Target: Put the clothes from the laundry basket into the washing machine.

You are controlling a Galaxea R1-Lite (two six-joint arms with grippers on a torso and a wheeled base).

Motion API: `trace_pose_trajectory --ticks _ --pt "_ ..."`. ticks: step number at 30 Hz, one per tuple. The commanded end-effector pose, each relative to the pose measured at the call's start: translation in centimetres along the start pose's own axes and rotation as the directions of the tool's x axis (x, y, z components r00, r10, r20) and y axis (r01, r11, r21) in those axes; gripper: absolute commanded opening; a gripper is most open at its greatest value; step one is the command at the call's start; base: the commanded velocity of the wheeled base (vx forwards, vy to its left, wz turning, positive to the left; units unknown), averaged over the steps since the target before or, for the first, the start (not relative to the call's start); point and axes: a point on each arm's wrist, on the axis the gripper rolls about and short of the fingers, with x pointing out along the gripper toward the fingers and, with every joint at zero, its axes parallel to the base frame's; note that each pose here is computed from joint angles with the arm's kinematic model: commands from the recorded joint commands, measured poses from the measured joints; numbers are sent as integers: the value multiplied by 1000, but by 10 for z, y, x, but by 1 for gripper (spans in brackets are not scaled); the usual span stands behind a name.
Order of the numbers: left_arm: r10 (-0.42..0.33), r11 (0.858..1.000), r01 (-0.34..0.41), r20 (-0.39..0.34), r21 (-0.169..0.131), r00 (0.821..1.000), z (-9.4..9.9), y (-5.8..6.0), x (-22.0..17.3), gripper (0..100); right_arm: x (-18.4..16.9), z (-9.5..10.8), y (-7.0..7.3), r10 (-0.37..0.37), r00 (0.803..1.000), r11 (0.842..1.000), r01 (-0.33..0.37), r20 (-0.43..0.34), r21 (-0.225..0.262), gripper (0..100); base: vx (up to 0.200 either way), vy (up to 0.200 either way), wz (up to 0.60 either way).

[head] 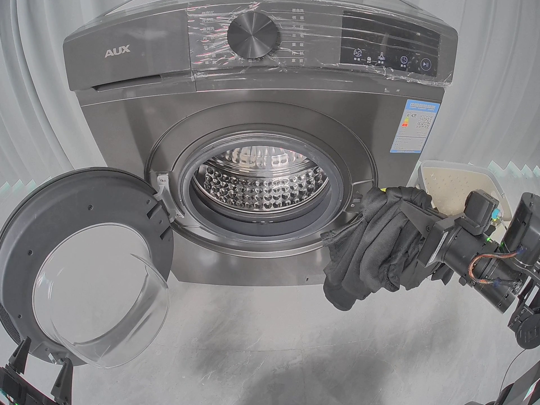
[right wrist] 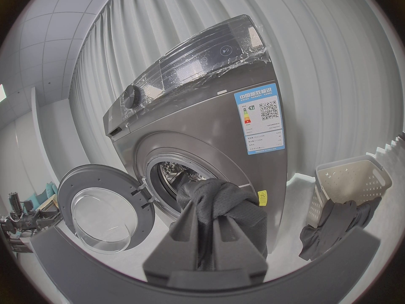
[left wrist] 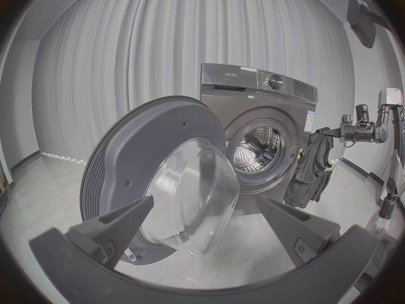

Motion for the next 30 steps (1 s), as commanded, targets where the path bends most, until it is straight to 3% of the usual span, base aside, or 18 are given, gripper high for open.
trace_pose_trajectory --ticks 1,6,11,20,24,27,30 --pt "-1 1000 1 2 0 1000 -4 0 0 100 0 -1 0 -1 1000 1000 1 -5 0 0 0 0 0" --pt "1 1000 -1 3 0 1000 -4 0 0 100 2 -4 0 0 1000 1000 0 -17 0 0 0 0 0" --pt "-4 999 4 0 36 1000 -5 0 0 100 1 -6 9 32 999 999 -32 -23 -7 0 0 0 0" --pt "-7 999 7 0 33 1000 -5 0 0 100 7 -16 31 52 997 999 -52 -51 -1 0 0 0 0" --pt "-10 999 10 1 43 1000 -5 0 0 100 15 -26 50 63 995 998 -61 -76 29 0 0 0 0" --pt "-10 999 10 1 40 1000 -5 0 0 100 25 -26 59 51 997 998 -48 -62 50 0 0 0 0" --pt "-31 998 31 4 49 1000 -5 -1 0 100 42 -23 71 58 998 993 -56 -23 103 0 0 0 0"
